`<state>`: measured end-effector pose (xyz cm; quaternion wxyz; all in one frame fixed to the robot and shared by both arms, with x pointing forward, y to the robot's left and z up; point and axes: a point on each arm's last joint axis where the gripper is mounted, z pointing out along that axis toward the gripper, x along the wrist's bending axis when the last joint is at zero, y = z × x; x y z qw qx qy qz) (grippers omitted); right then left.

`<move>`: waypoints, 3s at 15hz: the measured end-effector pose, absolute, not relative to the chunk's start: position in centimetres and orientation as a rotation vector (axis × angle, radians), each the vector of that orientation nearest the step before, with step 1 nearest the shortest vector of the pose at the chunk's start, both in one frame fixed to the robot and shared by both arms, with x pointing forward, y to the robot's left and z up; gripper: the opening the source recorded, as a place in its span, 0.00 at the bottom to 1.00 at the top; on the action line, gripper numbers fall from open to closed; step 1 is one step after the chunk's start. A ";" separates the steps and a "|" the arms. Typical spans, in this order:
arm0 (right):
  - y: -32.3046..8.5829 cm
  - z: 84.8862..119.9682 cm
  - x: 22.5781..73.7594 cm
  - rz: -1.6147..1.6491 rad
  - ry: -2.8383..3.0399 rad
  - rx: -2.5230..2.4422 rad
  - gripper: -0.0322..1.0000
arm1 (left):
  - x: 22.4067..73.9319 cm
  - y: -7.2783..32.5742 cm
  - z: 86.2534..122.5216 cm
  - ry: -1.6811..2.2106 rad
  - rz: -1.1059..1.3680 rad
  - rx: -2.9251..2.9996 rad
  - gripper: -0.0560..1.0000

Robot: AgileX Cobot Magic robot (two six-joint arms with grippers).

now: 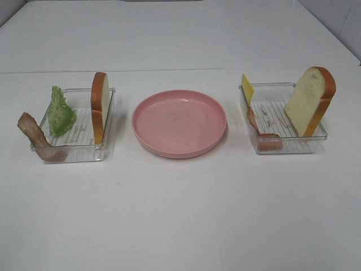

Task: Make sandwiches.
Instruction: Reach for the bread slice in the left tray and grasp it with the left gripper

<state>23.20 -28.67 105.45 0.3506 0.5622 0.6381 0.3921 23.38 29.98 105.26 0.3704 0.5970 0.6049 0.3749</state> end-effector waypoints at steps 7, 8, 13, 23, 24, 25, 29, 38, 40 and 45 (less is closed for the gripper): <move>-28.7 105.4 23.2 1.015 1.652 1.456 0.78 | 23.4 30.0 105.3 1.552 0.962 1.531 0.73; -28.7 105.4 23.2 1.015 1.652 1.456 0.78 | 23.4 30.0 105.3 1.552 0.962 1.531 0.73; -28.7 105.4 23.2 1.015 1.652 1.456 0.78 | 23.4 30.0 105.3 1.552 0.962 1.531 0.73; -28.7 105.4 23.2 1.015 1.652 1.456 0.78 | 23.4 30.0 105.3 1.552 0.962 1.531 0.73; -28.7 105.4 23.2 1.015 1.652 1.456 0.78 | 23.4 30.0 105.3 1.552 0.962 1.531 0.73; -28.7 105.4 23.2 1.015 1.652 1.456 0.78 | 23.4 30.0 105.4 1.548 0.967 1.527 0.73; -28.7 105.4 23.2 1.015 1.652 1.456 0.78 | 25.2 30.3 108.1 1.461 1.082 1.443 0.73; -28.7 105.4 23.2 1.015 1.652 1.456 0.78 | 42.5 30.2 111.7 1.690 0.807 1.712 0.71; -28.7 105.4 23.2 1.015 1.652 1.456 0.78 | 46.2 29.5 112.2 1.749 0.686 1.815 0.71; -28.7 105.4 23.2 1.015 1.652 1.456 0.78 | 54.3 26.5 111.4 1.828 0.430 2.048 0.71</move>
